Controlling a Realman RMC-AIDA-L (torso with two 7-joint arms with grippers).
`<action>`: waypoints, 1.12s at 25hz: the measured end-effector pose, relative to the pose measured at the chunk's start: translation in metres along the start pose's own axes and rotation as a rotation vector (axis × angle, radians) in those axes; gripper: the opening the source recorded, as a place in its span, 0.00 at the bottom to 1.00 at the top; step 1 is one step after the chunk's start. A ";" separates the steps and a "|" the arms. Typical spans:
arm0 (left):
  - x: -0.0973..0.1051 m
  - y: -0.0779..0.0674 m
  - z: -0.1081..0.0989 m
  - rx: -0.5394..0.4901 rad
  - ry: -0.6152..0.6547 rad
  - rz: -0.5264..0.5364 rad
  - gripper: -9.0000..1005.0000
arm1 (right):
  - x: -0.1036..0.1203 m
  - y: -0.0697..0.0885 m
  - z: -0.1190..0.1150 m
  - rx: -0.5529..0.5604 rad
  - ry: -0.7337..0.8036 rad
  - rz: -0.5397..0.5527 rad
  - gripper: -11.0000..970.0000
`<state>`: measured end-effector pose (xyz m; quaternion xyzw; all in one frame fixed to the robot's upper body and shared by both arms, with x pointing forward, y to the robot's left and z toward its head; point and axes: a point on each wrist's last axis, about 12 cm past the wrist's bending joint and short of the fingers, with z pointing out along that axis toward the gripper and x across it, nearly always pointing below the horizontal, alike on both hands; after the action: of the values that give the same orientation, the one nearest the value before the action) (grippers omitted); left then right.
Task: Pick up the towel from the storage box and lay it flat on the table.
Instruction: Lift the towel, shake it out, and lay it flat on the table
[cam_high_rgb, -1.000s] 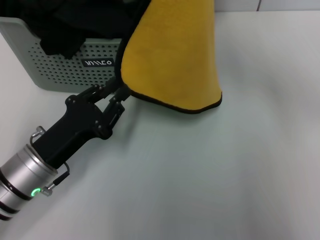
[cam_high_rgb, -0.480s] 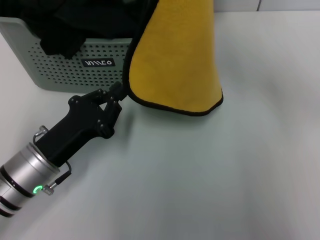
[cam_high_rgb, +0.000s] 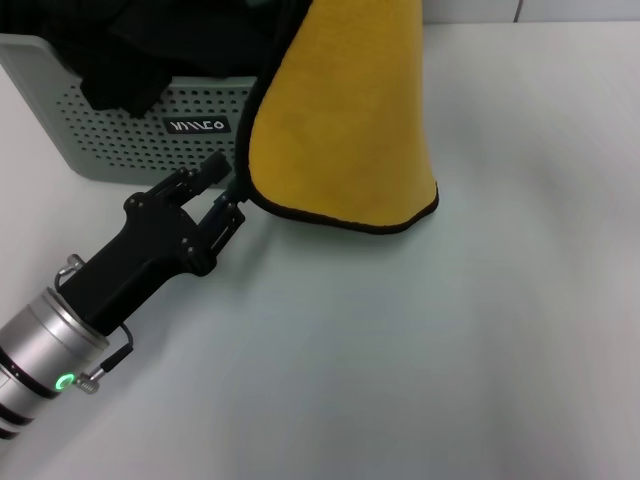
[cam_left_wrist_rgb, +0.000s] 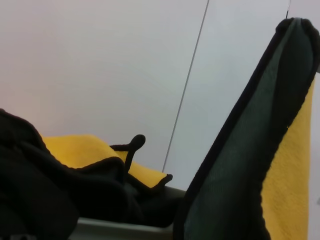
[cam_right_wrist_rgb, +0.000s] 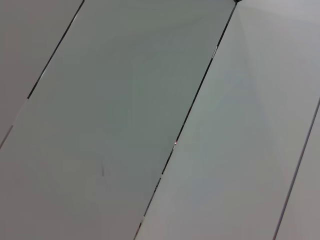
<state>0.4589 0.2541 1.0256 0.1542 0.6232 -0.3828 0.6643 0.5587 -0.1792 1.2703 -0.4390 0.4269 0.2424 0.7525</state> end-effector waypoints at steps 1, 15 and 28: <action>0.000 0.000 0.000 0.000 0.000 -0.003 0.34 | 0.000 0.000 0.000 0.001 0.000 0.000 0.05; -0.005 -0.005 -0.007 0.096 0.004 -0.011 0.39 | -0.001 -0.001 0.004 -0.002 -0.003 -0.008 0.06; -0.005 -0.003 0.005 0.093 0.008 -0.001 0.39 | 0.001 0.000 0.008 -0.016 0.002 -0.011 0.07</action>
<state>0.4610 0.2507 1.0323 0.1858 0.6075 -0.4110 0.6538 0.5627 -0.1723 1.2716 -0.4476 0.4230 0.2412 0.7501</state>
